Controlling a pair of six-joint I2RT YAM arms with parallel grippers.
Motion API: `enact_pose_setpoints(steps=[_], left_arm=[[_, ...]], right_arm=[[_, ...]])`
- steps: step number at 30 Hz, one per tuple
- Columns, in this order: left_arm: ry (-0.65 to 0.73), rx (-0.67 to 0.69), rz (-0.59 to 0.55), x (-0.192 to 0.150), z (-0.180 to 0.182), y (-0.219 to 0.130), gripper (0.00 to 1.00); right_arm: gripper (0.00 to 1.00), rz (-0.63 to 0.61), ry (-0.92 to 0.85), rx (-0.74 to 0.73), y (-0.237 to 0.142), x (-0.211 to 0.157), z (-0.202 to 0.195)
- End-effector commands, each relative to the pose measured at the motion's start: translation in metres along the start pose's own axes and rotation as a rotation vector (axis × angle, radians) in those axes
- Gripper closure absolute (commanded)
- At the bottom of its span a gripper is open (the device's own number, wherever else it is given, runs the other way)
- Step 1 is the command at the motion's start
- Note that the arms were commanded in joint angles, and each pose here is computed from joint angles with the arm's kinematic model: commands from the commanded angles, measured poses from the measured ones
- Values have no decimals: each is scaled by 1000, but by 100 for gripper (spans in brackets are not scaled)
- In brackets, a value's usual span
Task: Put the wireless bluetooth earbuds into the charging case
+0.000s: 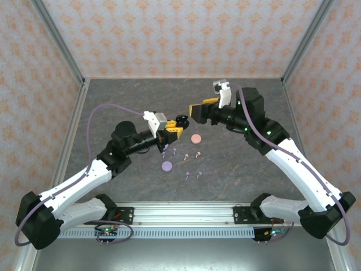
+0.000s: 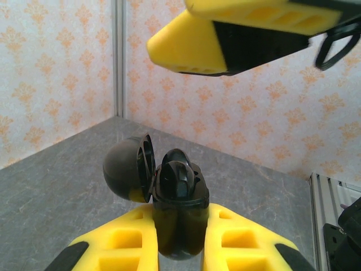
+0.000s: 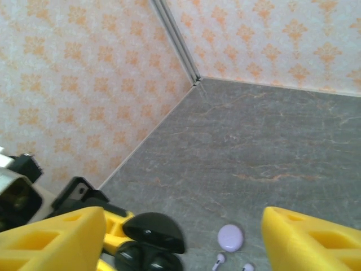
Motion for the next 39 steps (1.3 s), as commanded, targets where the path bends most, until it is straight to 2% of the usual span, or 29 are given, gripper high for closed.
enact_pose_setpoints(steps=[1, 5, 9, 18, 22, 31, 39], left_arm=[[37, -54, -69, 16, -16, -7, 100], [39, -87, -64, 19, -21, -5, 100], [38, -105, -59, 20, -23, -2, 100], [34, -115, -48, 19, -24, -1, 100], [36, -108, -39, 17, -23, -1, 100], [39, -98, -26, 15, -21, 0, 100], [40, -91, -21, 14, -19, 1, 100]], right_arm=[[18, 34, 91, 230, 2, -9, 15], [16, 44, 123, 448, 5, -15, 37], [16, 69, 131, 515, 14, -23, 42], [17, 85, 91, 581, 21, -18, 57], [23, 69, 63, 596, 18, -12, 62], [25, 18, -15, 585, 3, -2, 67], [25, 0, -47, 524, -10, -8, 66]])
Point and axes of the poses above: each hand's point on the last joint's axis, 136 mm out from that joint toward the fingers, its own y axis out along the fingers, its own z axis along the line the jaws close on, x = y × z, the point moved 3 cm from there along -y, back along the fingers, and after that the axes turned 15 degrees about -y, right-handed, at the moved point
